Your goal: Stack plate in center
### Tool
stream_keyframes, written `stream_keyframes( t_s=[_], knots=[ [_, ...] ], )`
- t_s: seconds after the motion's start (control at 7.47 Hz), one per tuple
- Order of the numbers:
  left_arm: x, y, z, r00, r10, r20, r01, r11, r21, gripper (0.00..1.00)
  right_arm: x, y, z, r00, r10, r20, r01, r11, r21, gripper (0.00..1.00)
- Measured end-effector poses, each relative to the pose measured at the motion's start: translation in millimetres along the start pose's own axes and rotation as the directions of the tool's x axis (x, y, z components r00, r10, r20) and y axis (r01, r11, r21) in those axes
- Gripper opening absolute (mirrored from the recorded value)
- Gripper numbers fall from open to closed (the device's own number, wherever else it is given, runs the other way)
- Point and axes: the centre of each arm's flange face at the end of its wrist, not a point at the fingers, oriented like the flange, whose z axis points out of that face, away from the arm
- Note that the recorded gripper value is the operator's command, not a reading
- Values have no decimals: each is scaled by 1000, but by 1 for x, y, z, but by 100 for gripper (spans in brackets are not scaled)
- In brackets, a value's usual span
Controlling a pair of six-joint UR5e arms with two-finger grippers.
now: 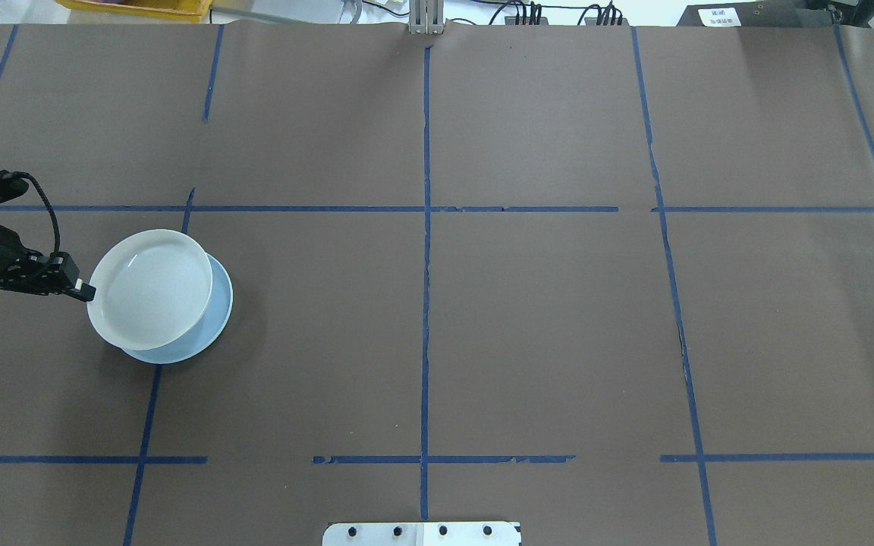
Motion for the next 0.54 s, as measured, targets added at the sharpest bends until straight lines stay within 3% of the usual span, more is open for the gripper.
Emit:
stream_keyframes(
  t_s=[0.54],
  knots=[
    [2,1,0,1000,10,-5,-10,1000,1,100,0,0,0,1000,0,-1,0,1000,0,100]
  ],
)
